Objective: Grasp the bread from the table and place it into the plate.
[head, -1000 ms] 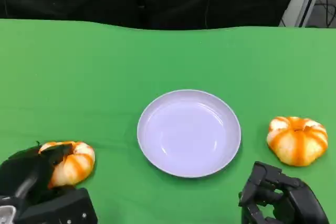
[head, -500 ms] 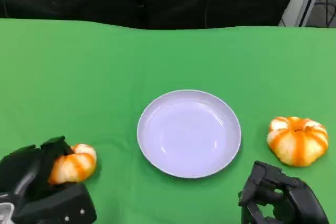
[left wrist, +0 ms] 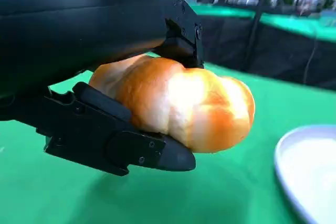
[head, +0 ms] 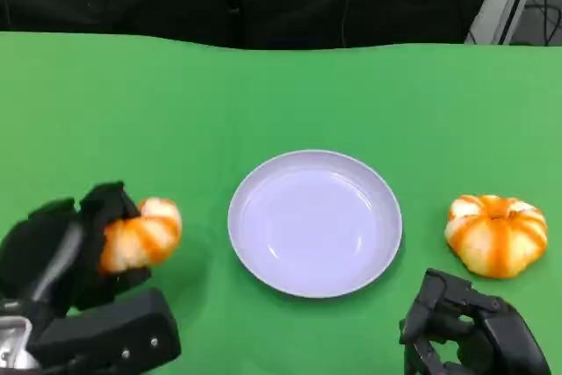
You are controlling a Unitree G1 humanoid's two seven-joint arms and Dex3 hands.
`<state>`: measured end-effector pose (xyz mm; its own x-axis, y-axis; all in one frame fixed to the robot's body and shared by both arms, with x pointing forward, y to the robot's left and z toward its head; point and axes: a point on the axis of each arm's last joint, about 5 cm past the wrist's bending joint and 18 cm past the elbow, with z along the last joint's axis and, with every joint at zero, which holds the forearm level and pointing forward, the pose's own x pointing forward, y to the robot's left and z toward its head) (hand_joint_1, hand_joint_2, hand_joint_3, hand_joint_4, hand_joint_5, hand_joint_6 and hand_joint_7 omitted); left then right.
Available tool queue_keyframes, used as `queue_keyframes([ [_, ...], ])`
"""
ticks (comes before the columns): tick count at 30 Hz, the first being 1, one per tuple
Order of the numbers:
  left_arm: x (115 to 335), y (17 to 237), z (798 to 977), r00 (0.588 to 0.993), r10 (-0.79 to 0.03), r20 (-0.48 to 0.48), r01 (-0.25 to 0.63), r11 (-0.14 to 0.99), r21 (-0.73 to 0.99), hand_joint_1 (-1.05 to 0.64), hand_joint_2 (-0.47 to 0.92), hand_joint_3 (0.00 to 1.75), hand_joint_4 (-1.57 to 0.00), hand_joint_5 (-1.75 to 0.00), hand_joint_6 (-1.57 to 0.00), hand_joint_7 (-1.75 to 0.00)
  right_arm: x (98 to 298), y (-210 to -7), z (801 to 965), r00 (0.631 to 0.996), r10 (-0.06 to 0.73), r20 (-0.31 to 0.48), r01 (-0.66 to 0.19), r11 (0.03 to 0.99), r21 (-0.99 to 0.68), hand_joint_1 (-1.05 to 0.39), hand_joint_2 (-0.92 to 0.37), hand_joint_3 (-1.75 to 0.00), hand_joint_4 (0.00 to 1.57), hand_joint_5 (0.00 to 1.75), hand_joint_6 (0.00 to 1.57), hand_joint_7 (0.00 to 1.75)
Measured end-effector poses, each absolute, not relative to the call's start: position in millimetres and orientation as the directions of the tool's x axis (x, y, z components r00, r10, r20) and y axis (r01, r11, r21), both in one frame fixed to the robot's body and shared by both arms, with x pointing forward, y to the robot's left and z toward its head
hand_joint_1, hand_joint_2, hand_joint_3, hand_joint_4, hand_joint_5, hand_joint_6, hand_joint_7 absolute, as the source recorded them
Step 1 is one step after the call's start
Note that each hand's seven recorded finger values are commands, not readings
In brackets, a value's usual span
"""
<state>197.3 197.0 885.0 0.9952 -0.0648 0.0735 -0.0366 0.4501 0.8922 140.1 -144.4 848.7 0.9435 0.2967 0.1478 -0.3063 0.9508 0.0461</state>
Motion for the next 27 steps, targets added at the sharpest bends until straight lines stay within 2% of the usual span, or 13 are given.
queue_keyframes([
  [4,198.6,194.0,894.5,0.990,-0.087,0.112,-0.060,0.458,0.887,-0.11,0.92,0.31,-0.65,-1.75,-0.52,-1.75,140.1,-144.4,848.7,0.944,0.297,0.147,-0.307,0.951,0.046,-0.13,-0.68,-1.00,0.76,1.75,0.72,1.51],
  [8,202.9,188.6,904.2,0.982,-0.122,0.144,-0.074,0.454,0.888,-0.12,0.92,0.39,-0.65,-1.75,-0.53,-1.75,140.1,-144.3,848.7,0.943,0.297,0.147,-0.307,0.951,0.047,-0.13,-0.68,-1.00,0.77,1.75,0.72,1.52],
  [16,220.8,159.9,920.1,0.952,-0.231,0.203,-0.071,0.476,0.876,-0.14,0.88,0.37,-0.65,-1.75,-0.54,-1.75,139.6,-143.8,848.6,0.943,0.298,0.147,-0.308,0.950,0.048,-0.14,-0.67,-1.00,0.77,1.75,0.72,1.52],
  [23,236.6,124.8,917.9,0.918,-0.338,0.209,-0.018,0.489,0.872,-0.13,0.84,0.35,-0.65,-1.75,-0.53,-1.75,138.7,-142.5,849.5,0.944,0.292,0.151,-0.302,0.952,0.052,-0.15,-0.68,-0.99,0.76,1.75,0.72,1.52],
  [27,244.1,109.0,916.3,0.901,-0.380,0.209,-0.001,0.480,0.877,-0.14,0.87,0.35,-0.63,-1.75,-0.50,-1.75,137.9,-141.8,850.0,0.946,0.288,0.152,-0.298,0.953,0.054,-0.15,-0.68,-1.00,0.77,1.75,0.72,1.52],
])
